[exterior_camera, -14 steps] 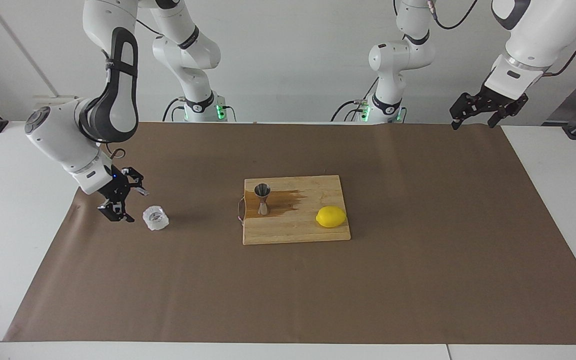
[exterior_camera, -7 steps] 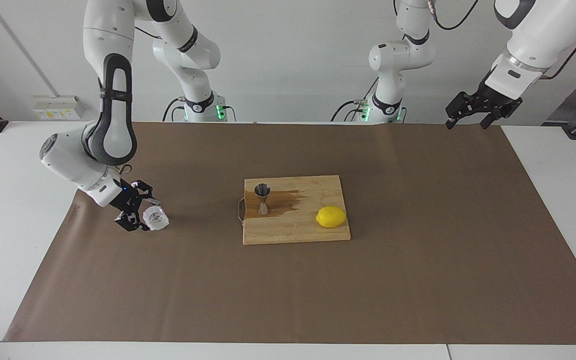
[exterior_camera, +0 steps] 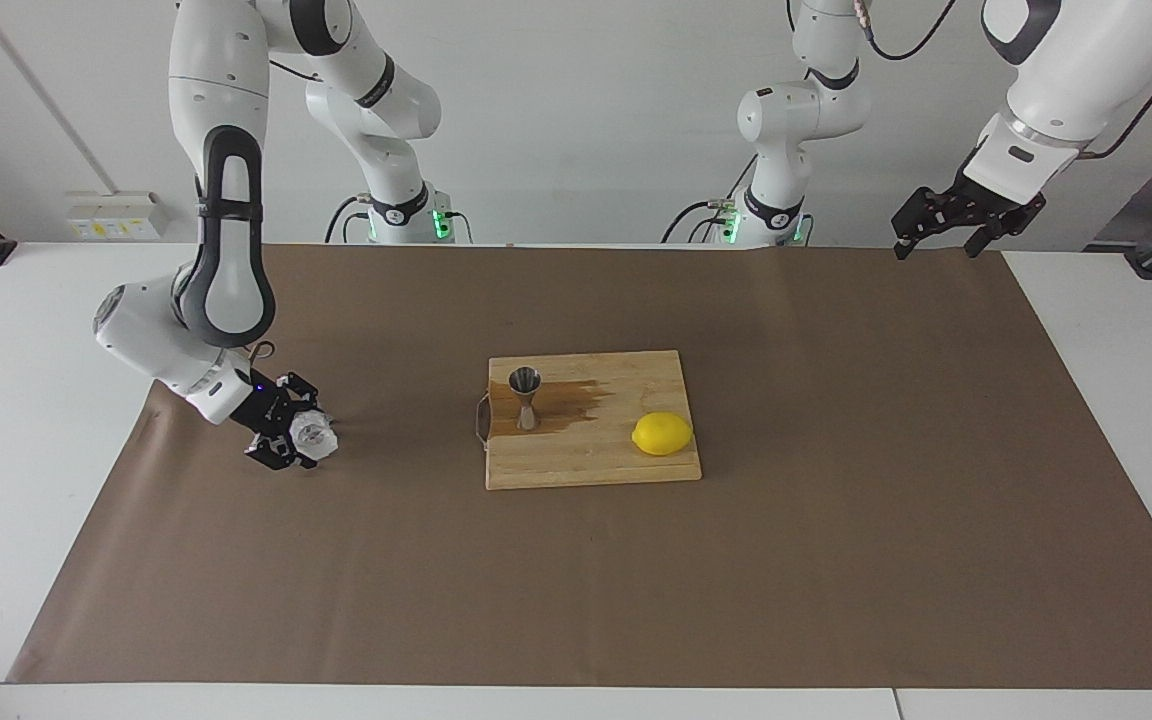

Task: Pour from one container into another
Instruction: 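Close the right gripper around the small clear cup, then lift the clear cup with the right gripper and carry it above the metal cup, then tilt the clear cup with the right gripper to pour into the metal cup, then carry the clear cup with the right gripper back to its spot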

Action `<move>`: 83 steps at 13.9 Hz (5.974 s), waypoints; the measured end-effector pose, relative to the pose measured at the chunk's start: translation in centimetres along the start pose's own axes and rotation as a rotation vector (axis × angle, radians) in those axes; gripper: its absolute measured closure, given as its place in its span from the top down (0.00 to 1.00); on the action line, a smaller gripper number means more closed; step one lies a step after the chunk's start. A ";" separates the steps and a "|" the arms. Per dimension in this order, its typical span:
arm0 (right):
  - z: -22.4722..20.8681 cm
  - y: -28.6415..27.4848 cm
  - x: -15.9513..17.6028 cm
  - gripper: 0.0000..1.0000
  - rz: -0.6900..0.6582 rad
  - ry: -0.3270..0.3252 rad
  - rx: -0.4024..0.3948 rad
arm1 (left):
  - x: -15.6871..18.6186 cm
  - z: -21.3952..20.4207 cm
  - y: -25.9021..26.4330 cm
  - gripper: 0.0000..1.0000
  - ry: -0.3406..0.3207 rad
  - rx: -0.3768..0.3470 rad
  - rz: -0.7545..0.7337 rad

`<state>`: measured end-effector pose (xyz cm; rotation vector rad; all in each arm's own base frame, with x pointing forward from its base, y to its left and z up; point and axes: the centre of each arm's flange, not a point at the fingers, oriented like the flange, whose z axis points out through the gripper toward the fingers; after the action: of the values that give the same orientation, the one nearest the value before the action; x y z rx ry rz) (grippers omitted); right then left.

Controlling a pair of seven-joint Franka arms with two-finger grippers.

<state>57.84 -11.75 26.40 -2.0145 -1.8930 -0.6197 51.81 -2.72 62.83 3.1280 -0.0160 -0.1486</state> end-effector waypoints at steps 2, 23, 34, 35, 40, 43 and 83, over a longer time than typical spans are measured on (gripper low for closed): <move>-0.4 0.3 0.4 0.50 0.012 0.017 -0.022 | 0.0 0.0 0.0 1.00 0.000 0.001 0.000; 3.9 -0.7 38.7 0.50 -0.033 -0.553 -0.067 | 0.0 0.0 -0.2 1.00 0.001 0.001 -0.005; 5.5 -3.4 41.5 0.50 -0.179 -0.707 -0.068 | 0.0 0.0 -0.2 1.00 0.001 0.001 -0.005; 5.7 -3.9 41.7 0.50 -0.193 -0.729 -0.068 | 0.0 0.0 -0.2 1.00 0.001 0.001 -0.005; 6.1 -6.1 42.0 0.50 -0.248 -0.821 -0.073 | 0.0 0.0 -0.2 1.00 0.001 0.001 -0.005; 6.3 -7.1 42.0 0.50 -0.255 -0.844 -0.082 | 0.0 0.0 -0.2 1.00 0.001 0.001 -0.005; -1.1 0.2 27.0 0.50 0.012 -0.426 0.105 | 0.0 0.0 -0.2 1.00 0.001 0.001 -0.005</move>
<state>58.83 10.91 41.02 -2.2176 -2.0848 -0.0822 51.78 -2.48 62.86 3.1293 -0.0080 -0.1475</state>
